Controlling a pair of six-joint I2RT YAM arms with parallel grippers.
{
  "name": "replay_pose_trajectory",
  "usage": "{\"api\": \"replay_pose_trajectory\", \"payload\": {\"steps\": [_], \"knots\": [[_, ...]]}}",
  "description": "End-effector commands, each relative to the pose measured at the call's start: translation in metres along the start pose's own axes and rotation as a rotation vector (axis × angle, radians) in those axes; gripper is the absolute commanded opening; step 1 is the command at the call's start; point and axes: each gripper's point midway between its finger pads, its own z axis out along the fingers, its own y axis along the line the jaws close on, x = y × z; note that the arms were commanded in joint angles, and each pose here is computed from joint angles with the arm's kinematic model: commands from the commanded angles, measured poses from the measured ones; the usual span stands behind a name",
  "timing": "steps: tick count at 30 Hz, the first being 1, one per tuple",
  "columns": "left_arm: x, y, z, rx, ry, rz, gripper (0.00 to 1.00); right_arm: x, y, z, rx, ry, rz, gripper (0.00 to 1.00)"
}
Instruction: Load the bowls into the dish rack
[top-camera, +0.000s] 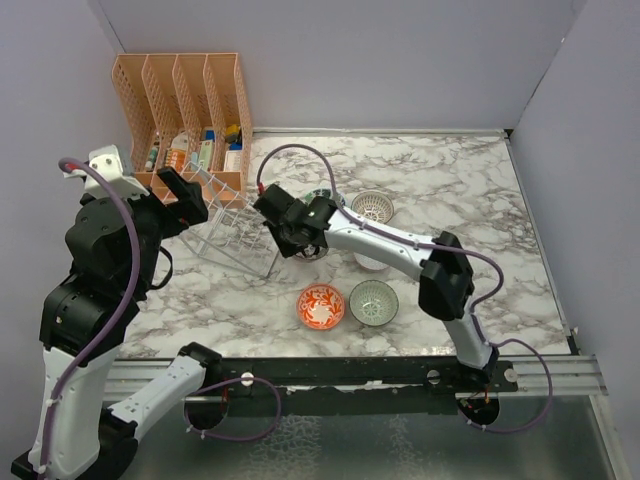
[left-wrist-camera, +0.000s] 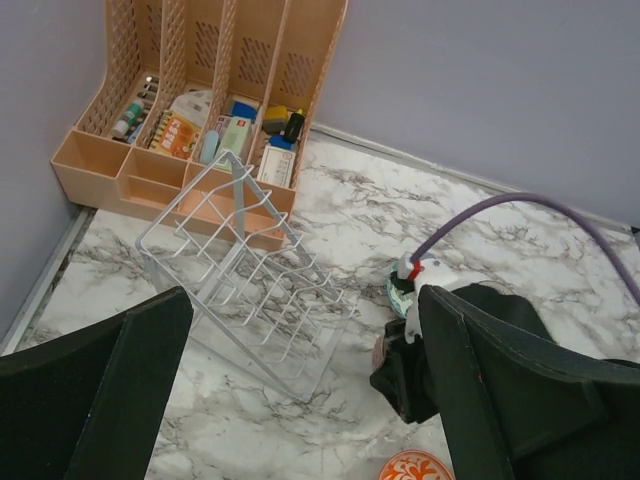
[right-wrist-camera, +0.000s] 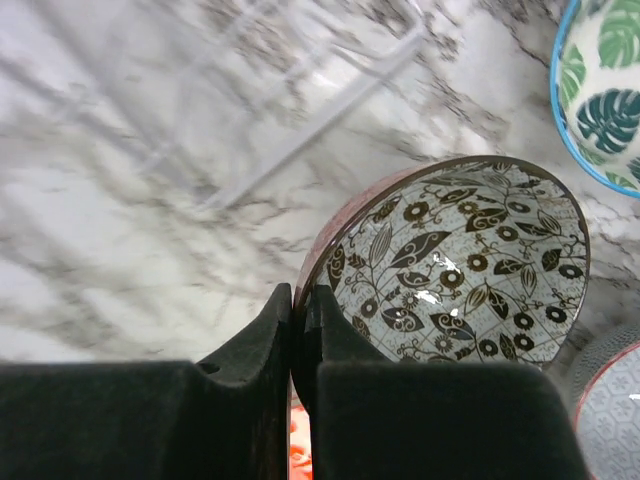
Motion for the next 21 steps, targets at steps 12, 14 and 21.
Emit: {"api": "replay_pose_trajectory", "payload": {"steps": [12,14,21], "knots": [[-0.019,-0.017,0.008,0.044,-0.008,0.055,0.99,-0.137,0.048,-0.204,-1.097,-0.713,0.652,0.01],[-0.020,-0.020,0.009,0.052,-0.007,0.064,0.99,-0.138,0.044,-0.202,-1.141,-0.752,0.720,0.01],[-0.017,-0.023,0.016,0.059,0.010,0.100,0.99,-0.137,0.031,-0.164,-1.199,-0.782,0.956,0.01]]}}
